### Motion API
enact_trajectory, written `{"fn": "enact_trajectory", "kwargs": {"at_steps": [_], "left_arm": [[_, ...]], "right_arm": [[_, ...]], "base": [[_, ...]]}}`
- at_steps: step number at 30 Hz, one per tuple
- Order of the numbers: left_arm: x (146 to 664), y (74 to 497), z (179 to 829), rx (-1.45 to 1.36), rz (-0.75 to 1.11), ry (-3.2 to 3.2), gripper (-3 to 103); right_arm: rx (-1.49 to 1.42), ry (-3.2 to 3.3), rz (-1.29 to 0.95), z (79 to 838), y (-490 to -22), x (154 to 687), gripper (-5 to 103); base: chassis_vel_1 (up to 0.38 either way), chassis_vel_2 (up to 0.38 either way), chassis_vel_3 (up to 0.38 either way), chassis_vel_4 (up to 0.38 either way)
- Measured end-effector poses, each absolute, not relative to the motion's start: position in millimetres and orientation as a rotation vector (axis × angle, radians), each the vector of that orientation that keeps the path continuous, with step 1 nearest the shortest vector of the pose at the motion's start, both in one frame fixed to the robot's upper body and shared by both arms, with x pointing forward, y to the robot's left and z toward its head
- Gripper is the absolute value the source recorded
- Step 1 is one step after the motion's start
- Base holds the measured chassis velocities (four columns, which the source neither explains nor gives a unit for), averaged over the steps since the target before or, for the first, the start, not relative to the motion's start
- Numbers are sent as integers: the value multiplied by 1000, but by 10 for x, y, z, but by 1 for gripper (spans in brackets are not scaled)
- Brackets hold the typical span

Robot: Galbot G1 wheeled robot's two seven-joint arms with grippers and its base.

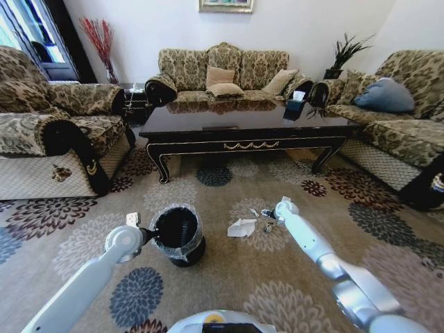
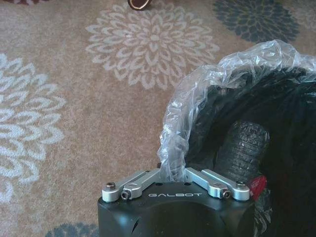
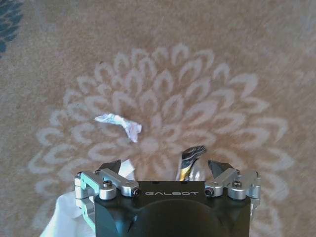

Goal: Move to the front of the table and pick up the trash from the floor, then place it into the trash bin.

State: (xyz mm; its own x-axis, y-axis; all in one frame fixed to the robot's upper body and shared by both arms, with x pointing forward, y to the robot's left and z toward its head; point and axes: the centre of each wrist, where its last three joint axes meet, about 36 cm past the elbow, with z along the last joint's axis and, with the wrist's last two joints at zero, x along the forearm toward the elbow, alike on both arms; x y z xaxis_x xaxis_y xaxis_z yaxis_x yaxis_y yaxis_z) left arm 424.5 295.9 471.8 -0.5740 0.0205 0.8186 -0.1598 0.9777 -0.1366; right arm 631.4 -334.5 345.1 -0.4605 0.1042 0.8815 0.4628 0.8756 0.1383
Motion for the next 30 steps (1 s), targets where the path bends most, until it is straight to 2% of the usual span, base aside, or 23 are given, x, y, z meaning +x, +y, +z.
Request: {"fn": "enact_trajectory", "kwargs": {"at_steps": [2,4,6,23,30], "left_arm": [[4245,2952,4720,95,244,-2171,0],[4244,2943,4733,92,244,-2175,0],[4244,2953,4751,92,244,-2179,0],[4225,3013,4815,94,238,-2190,0],[4232,3046,4862,96,233,-2195,0]], "right_arm": [[-420,-2011,-470,3408,-3309,6337,97],[-448,-1995,-504,3333,-3283,6374,92],[-466,-1991,-512,3295,-3285,6386,92],[-569,-1971,-511,2918,-3516,6292,96],[-570,-1961,-541,2831,-3532,6320,91]], "base": [[0,0,0,0],[0,0,0,0],[0,0,0,0],[0,0,0,0],[0,0,0,0]]}}
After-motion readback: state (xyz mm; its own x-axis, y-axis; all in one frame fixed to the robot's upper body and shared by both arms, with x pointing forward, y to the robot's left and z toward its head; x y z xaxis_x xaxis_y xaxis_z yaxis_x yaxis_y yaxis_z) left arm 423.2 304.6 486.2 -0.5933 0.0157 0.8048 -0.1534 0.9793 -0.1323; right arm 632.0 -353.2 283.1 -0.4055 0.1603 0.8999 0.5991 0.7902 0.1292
